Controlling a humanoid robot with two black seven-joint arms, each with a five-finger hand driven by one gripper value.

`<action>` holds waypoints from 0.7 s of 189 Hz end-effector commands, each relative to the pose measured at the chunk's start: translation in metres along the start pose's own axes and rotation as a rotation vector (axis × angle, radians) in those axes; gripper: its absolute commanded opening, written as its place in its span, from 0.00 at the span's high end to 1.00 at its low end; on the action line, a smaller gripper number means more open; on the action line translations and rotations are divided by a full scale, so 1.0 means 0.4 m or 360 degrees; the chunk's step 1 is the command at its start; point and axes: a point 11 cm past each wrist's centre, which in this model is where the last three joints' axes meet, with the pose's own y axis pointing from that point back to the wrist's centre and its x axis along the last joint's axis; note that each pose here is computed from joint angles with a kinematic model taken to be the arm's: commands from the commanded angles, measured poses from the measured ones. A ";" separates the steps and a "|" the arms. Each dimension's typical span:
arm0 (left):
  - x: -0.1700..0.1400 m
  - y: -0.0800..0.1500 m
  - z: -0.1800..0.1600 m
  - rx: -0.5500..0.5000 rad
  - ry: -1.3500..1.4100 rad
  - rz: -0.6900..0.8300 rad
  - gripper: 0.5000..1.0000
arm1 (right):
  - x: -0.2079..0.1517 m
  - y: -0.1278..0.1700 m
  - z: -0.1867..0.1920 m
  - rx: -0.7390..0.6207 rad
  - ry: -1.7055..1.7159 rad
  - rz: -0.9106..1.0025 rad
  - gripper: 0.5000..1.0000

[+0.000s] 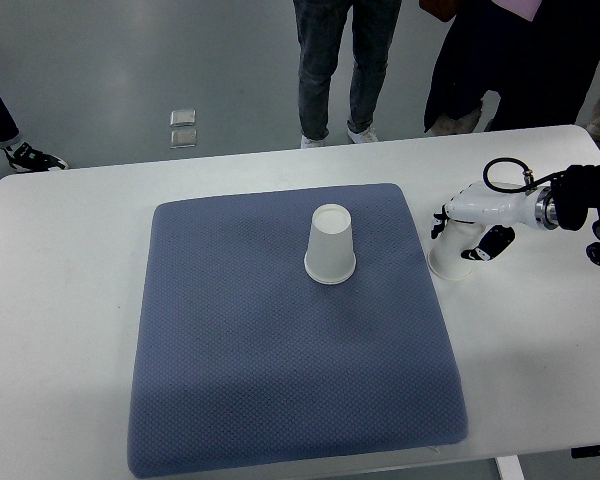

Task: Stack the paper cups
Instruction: 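Lower the right hand around the second white cup, then close the right hand fingers to grasp the cup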

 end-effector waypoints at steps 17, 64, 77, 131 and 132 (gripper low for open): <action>0.000 0.000 0.000 0.0000 0.0000 0.0000 0.00 | 0.001 0.000 0.000 0.0000 0.0001 0.0000 0.66; 0.000 0.000 0.000 0.0000 0.0000 0.0000 0.00 | 0.017 0.002 0.003 -0.0002 0.0008 0.0014 0.73; 0.000 0.000 0.000 0.0000 0.0000 0.0000 0.00 | 0.022 0.002 0.002 -0.0001 0.0012 0.0017 0.74; 0.000 0.000 0.000 0.0000 0.0000 0.0000 0.00 | 0.085 0.020 0.014 -0.0015 0.0046 0.0055 0.75; 0.000 0.000 0.000 0.0000 0.0000 0.0000 0.00 | 0.090 0.021 0.013 -0.0014 0.0050 0.0058 0.75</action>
